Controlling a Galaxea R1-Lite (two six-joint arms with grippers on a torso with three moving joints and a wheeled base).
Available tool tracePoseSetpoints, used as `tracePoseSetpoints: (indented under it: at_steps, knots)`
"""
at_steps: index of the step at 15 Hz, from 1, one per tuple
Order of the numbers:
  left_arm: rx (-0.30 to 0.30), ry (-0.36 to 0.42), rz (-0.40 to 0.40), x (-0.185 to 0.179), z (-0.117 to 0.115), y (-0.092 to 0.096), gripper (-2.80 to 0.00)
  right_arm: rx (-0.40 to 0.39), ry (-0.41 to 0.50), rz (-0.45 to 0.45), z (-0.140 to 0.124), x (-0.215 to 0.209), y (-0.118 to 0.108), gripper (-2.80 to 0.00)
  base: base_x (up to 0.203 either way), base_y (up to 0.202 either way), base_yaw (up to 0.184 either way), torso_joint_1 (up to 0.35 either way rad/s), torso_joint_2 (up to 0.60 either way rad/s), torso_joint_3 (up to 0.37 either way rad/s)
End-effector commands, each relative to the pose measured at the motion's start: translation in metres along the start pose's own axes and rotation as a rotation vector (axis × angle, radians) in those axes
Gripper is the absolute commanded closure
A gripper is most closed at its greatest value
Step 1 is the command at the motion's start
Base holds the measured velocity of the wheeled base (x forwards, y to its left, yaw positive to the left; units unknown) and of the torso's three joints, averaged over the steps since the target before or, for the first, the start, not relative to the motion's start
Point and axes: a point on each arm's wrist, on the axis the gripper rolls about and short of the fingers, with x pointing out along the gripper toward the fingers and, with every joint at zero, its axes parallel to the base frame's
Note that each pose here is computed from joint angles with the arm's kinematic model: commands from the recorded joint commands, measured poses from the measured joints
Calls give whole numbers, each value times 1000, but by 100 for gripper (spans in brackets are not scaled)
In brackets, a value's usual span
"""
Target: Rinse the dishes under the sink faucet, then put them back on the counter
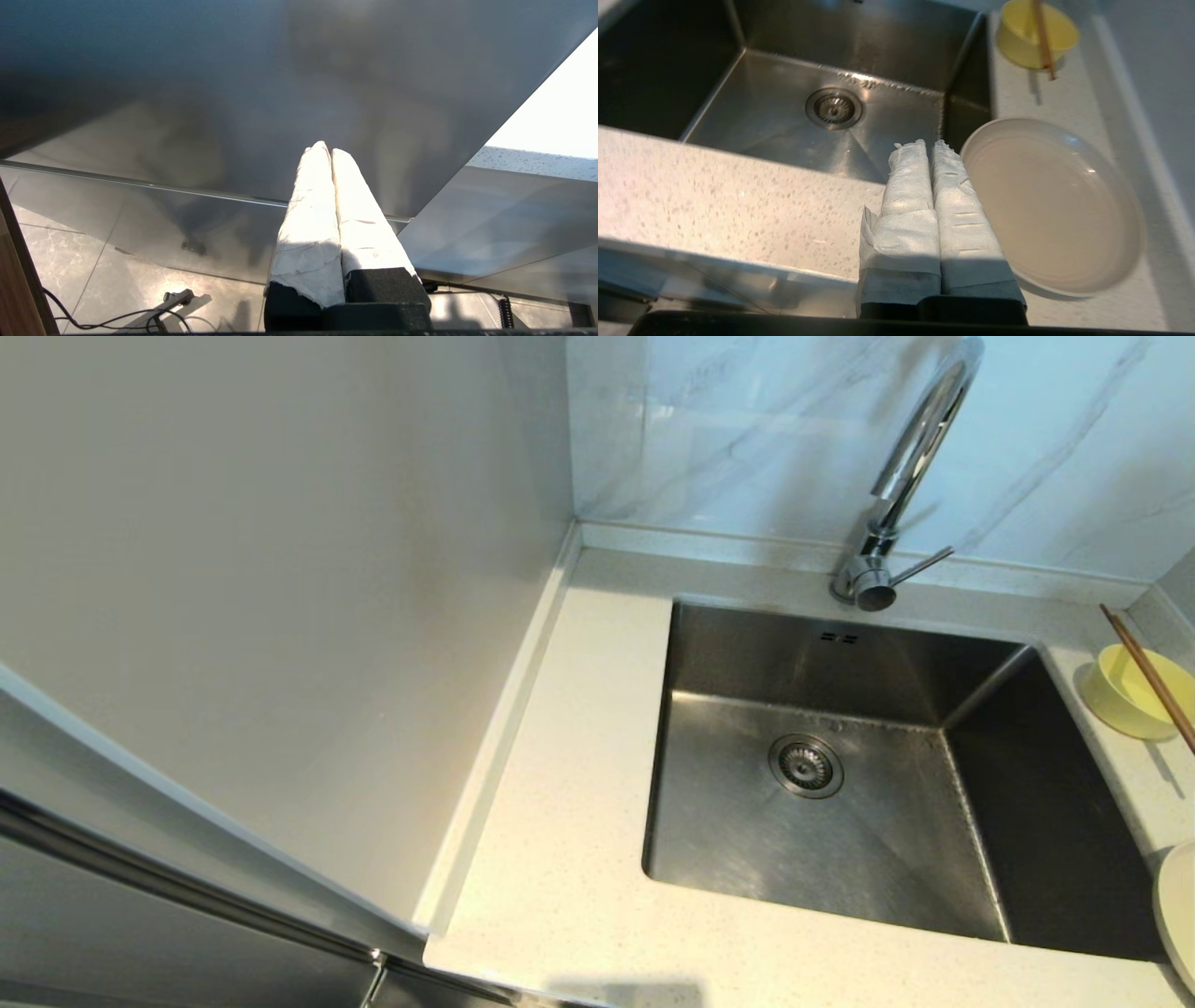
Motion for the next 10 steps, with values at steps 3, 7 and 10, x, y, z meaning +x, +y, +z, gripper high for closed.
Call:
tracePoseSetpoints:
  at_steps: [3,7,10]
  knots:
    - [0,0,0,0,0,0,0,-16,13,118,-32,11,8,0,0,0,0,0,0,0]
    - [0,0,0,0,0,0,0,-3,101,178,-40,10,9,0,0,0,0,0,0,0]
    - [0,0,0,0,0,0,0,23,106,170,-41,10,9,0,0,0,0,0,0,0]
